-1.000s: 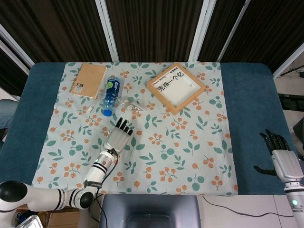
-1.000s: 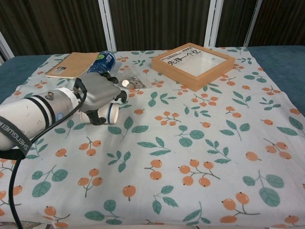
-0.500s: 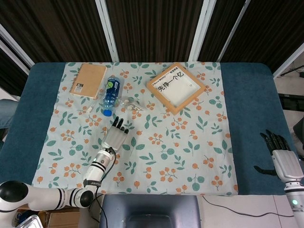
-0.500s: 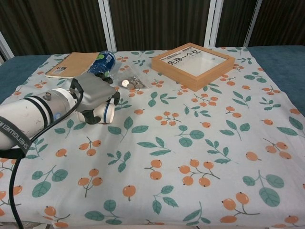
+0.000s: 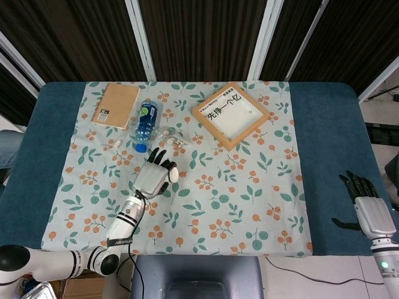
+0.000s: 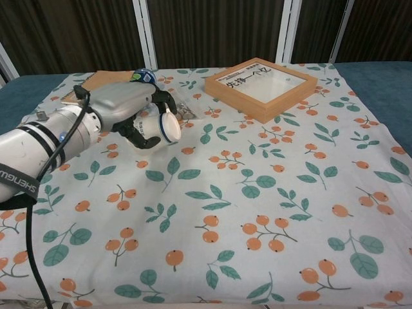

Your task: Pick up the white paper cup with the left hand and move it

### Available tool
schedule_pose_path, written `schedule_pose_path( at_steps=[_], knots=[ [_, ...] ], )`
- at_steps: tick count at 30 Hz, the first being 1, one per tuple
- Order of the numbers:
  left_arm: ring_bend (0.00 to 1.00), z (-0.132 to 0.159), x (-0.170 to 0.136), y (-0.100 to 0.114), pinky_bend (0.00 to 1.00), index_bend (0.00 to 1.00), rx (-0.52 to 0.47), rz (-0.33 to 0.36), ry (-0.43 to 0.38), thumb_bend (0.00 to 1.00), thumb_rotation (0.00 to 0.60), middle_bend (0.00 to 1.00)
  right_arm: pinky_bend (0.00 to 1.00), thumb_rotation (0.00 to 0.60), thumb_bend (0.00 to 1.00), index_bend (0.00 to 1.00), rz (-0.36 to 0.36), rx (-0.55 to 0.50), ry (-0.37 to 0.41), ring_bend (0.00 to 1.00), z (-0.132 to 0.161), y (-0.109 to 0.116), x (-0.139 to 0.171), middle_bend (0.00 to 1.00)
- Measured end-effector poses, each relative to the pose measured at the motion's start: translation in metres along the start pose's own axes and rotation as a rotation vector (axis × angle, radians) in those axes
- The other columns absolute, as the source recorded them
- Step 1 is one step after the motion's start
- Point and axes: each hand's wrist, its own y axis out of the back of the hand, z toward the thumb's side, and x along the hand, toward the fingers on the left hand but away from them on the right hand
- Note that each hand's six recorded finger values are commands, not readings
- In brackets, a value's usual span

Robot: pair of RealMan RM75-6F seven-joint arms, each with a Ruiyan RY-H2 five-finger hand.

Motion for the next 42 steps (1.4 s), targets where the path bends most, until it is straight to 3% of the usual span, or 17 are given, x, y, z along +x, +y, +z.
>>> schedule_pose_path(
  at_steps=[9,15,19,29,37,42],
  knots=[
    [0.01,-0.014,-0.011,-0.013,0.00,0.36,-0.564,0.064,0.024,0.38,0.600,0.26,0.00,0.600,0.20,0.00,0.011,0.011,0.006,0.00,0.004,-0.002,0.000,0.00],
    [0.01,-0.027,-0.018,-0.029,0.00,0.36,-0.776,0.133,0.041,0.38,0.600,0.25,0.00,0.600,0.20,0.00,0.020,0.019,0.011,0.00,0.008,-0.003,0.000,0.00],
    [0.01,-0.036,-0.019,-0.041,0.00,0.36,-0.839,0.165,0.073,0.38,0.600,0.25,0.00,0.600,0.20,0.00,0.027,0.025,0.010,0.00,0.009,-0.005,0.000,0.00],
    [0.00,-0.049,-0.021,-0.052,0.00,0.31,-0.839,0.198,0.097,0.38,0.600,0.22,0.00,0.600,0.20,0.00,0.036,0.028,0.000,0.00,0.007,-0.006,0.000,0.00],
    [0.00,-0.052,-0.026,-0.064,0.00,0.18,-0.816,0.161,0.096,0.38,0.600,0.13,0.00,0.600,0.20,0.00,0.053,0.029,0.001,0.00,0.008,-0.010,0.001,0.00],
    [0.00,-0.054,-0.028,-0.072,0.00,0.04,-0.838,0.131,0.102,0.38,0.600,0.03,0.00,0.600,0.20,0.00,0.057,0.032,-0.006,0.00,0.007,-0.010,0.002,0.00]
  ],
)
